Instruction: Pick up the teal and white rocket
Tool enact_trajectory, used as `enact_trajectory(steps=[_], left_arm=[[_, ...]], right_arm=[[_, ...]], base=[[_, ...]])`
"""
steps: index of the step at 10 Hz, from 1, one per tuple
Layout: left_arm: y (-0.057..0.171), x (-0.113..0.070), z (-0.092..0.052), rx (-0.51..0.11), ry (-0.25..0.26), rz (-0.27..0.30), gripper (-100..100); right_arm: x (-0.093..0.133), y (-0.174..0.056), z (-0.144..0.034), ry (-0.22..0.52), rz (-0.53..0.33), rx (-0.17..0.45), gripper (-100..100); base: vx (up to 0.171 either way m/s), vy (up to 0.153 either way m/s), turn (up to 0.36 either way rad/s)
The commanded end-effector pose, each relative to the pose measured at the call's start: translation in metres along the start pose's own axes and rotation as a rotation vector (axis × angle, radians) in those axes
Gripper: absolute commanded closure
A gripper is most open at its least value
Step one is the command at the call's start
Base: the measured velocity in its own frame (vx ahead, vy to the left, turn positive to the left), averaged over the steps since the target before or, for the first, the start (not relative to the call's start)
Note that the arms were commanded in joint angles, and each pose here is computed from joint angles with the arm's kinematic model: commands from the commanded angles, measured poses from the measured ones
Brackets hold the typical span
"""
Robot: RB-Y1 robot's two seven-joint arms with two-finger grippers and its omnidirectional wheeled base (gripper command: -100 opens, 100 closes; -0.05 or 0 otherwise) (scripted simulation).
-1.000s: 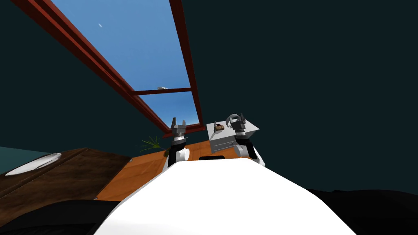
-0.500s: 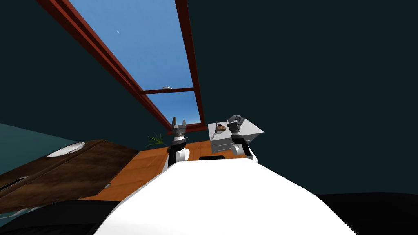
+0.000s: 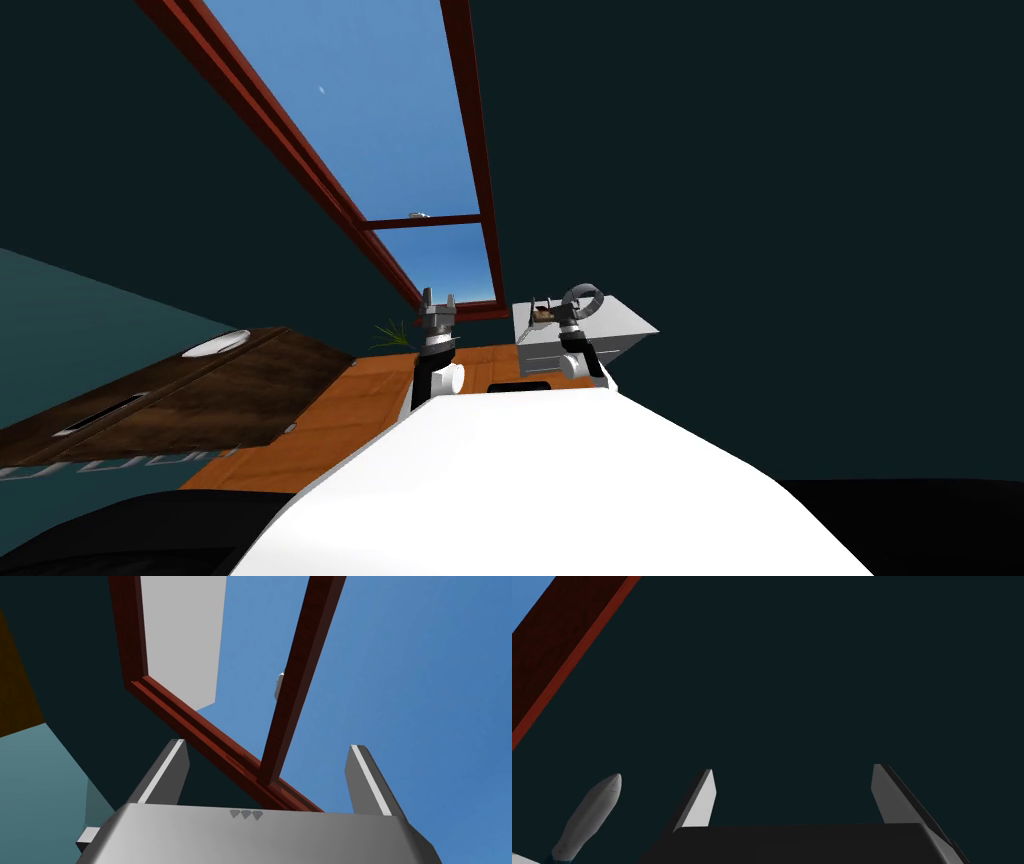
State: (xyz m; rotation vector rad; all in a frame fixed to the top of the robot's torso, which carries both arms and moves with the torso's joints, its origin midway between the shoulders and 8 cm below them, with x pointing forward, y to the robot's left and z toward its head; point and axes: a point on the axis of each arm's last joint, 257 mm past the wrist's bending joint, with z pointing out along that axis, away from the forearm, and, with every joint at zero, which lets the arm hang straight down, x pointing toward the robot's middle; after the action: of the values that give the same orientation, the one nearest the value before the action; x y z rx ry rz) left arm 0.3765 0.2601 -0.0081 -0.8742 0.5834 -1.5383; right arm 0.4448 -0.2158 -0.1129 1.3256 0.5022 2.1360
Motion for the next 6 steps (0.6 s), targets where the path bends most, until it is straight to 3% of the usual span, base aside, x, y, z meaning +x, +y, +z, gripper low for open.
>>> enact_trajectory(steps=[1,2,3,6], left_arm=[[0.000,0.000,0.000,0.000,0.000,0.000,0],[0.000,0.000,0.000,0.000,0.000,0.000,0],[0.000,0.000,0.000,0.000,0.000,0.000,0],[0.000,0.000,0.000,0.000,0.000,0.000,0]], right_arm=[[-0.010,-0.014,-0.001,-0.021,0.064,0.017,-100],[-0.012,-0.022,0.000,-0.030,0.120,0.023,-100],[-0.018,-0.026,-0.002,-0.041,0.117,0.031,-100],[-0.037,-0.058,-0.005,-0.096,0.273,0.064,-100]], base=[[0.001,-0.021,0.100],[-0.001,-0.034,0.168],[-0.003,-0.029,0.046],[-0.001,-0.032,0.133]])
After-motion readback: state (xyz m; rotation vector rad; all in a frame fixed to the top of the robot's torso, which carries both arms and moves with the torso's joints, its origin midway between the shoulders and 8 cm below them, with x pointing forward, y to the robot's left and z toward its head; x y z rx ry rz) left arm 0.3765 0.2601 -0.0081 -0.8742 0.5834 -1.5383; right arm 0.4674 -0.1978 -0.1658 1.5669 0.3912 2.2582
